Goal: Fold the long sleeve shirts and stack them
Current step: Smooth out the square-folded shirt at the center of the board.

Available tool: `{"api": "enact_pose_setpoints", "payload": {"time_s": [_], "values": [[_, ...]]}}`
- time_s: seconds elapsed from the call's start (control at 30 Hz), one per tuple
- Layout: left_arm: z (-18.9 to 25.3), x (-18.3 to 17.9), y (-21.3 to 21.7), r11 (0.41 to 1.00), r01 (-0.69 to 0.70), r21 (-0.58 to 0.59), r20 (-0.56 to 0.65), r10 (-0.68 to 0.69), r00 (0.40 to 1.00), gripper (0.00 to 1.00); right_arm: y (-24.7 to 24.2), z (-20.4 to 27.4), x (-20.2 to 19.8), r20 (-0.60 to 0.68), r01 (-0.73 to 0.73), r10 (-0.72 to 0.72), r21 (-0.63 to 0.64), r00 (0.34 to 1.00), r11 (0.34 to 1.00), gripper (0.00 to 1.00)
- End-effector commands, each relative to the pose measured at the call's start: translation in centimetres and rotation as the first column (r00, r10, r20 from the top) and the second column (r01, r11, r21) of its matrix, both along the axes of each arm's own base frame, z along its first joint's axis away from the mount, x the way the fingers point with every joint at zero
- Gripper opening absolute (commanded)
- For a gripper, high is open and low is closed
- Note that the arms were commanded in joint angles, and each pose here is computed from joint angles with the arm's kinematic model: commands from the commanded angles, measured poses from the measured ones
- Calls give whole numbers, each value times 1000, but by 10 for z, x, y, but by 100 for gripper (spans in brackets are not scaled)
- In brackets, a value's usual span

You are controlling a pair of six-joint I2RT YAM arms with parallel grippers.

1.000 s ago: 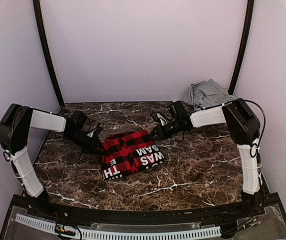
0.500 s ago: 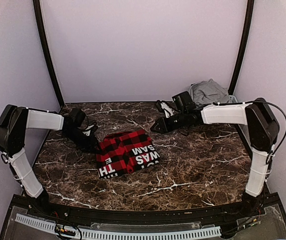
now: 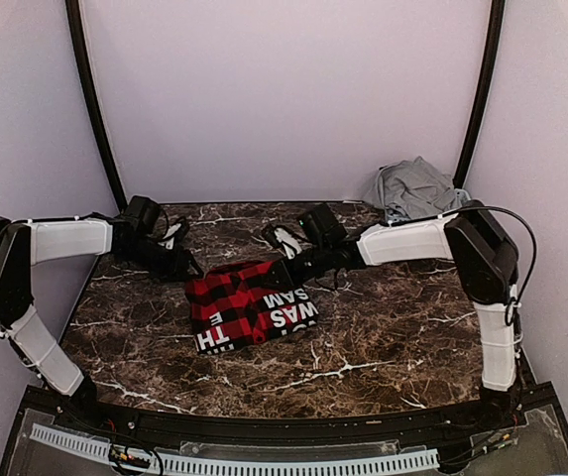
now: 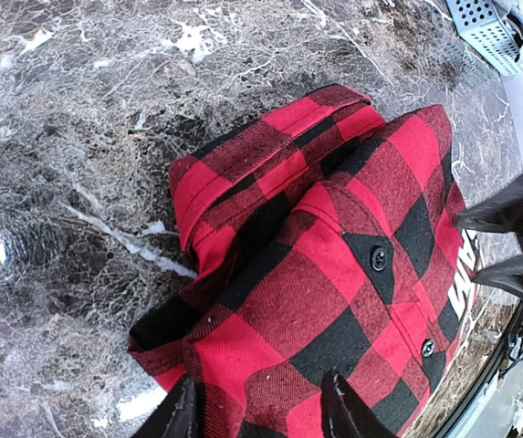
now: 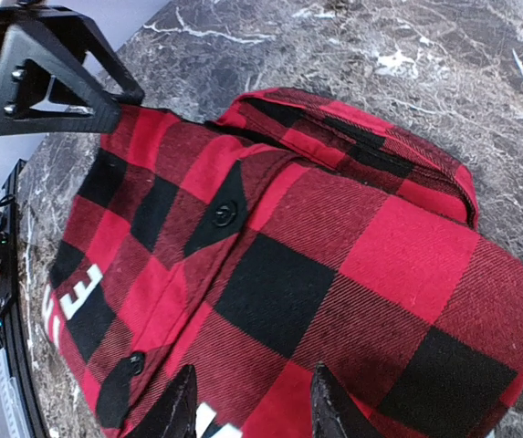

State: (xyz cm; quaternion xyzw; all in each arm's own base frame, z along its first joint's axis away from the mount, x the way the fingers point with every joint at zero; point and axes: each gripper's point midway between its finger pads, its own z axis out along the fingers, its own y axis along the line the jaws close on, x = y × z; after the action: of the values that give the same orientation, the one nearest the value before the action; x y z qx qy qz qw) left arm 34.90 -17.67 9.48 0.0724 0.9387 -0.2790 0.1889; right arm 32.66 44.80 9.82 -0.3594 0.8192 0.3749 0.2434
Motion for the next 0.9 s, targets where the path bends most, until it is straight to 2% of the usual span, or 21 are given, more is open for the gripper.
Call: {"api": "enact_pose_setpoints", "payload": {"time_s": [0.0,0.17,0.33,0.47,0.57,0.63,0.77,0.83,0.87], "values": [[14,6,0,999,-20,-30,35,21,999,44,12,-16,22,7,37,-37,1,999,999,39],[2,7,10,997,-74,19,18,73,997,45,-12,-48,37,-37,112,-113,-44,993,993,37],[-16,8,23,987,-128,98,-14,130,991,45,-30,-63,32,-28,124,-127,-89,992,988,37],[-3,17,25,984,-146,97,41,143,989,45,-35,-43,28,8,125,-125,-67,992,990,39],[14,25,29,979,-178,99,105,168,980,47,-35,-10,29,59,135,-134,-29,989,990,40],[23,29,35,971,-215,105,141,199,970,53,-30,9,24,90,132,-131,-6,987,991,42],[40,36,49,946,-298,126,215,268,939,78,-11,34,6,128,102,-104,22,986,994,48],[48,38,58,931,-337,139,252,296,921,94,4,38,-6,131,75,-79,33,988,997,50],[52,38,60,926,-350,141,269,304,914,97,12,39,-11,132,62,-66,34,989,997,51]]}}
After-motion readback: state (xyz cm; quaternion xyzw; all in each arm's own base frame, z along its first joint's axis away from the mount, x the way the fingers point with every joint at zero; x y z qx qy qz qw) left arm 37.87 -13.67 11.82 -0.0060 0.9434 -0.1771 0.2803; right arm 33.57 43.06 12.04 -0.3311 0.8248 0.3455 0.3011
